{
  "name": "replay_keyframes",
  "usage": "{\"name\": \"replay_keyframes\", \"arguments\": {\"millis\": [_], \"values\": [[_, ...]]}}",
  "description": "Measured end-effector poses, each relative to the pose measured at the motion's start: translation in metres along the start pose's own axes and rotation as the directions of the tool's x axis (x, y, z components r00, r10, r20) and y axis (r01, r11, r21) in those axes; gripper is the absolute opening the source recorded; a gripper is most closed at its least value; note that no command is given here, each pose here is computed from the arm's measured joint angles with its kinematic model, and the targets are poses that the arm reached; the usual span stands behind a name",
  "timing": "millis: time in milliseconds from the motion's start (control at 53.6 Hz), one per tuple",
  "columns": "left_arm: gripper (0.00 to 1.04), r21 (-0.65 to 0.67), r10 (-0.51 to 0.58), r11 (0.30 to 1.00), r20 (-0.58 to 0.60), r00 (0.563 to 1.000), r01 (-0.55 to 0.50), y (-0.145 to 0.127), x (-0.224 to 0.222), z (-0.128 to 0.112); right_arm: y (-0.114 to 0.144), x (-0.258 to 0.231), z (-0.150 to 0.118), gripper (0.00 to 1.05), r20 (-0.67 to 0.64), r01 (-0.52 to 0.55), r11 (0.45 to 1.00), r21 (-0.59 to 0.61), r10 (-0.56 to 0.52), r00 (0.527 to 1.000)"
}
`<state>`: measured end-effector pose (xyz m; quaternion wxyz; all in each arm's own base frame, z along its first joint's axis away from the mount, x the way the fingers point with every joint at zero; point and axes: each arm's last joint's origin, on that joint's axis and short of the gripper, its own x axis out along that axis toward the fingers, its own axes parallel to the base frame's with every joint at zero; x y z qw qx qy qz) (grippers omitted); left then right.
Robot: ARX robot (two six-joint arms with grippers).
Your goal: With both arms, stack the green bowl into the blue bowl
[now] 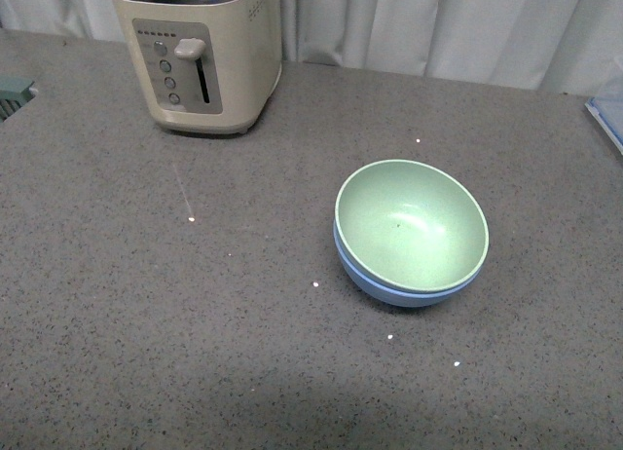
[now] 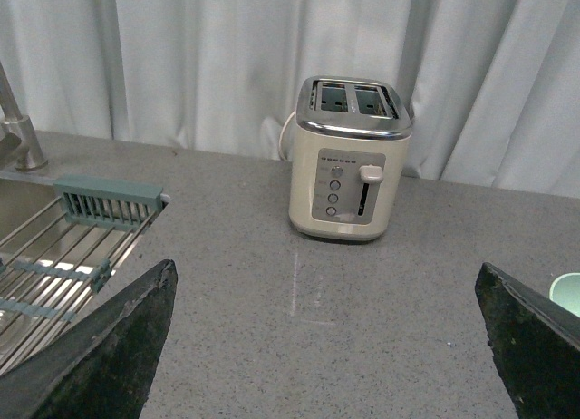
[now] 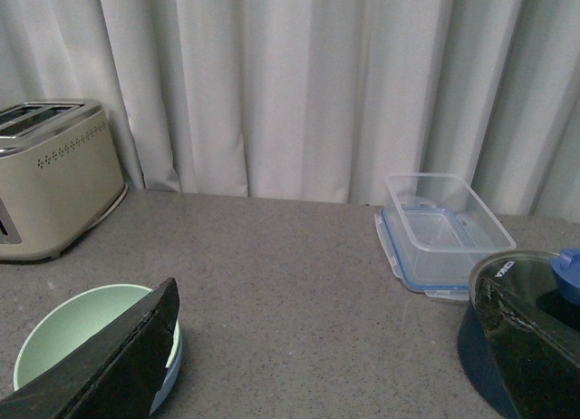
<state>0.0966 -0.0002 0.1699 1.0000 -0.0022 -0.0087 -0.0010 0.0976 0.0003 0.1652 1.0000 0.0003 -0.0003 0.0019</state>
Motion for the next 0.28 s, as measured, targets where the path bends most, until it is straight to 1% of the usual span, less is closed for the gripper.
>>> {"name": "replay_keyframes", "arguments": {"millis": [280], "values": [[0.98,0.0,0.0,1.0,0.0,1.0,0.0,0.0,0.0,0.0,0.0,0.0,0.0,0.96,0.0,0.0,1.0,0.0,0.0,1.0]]}}
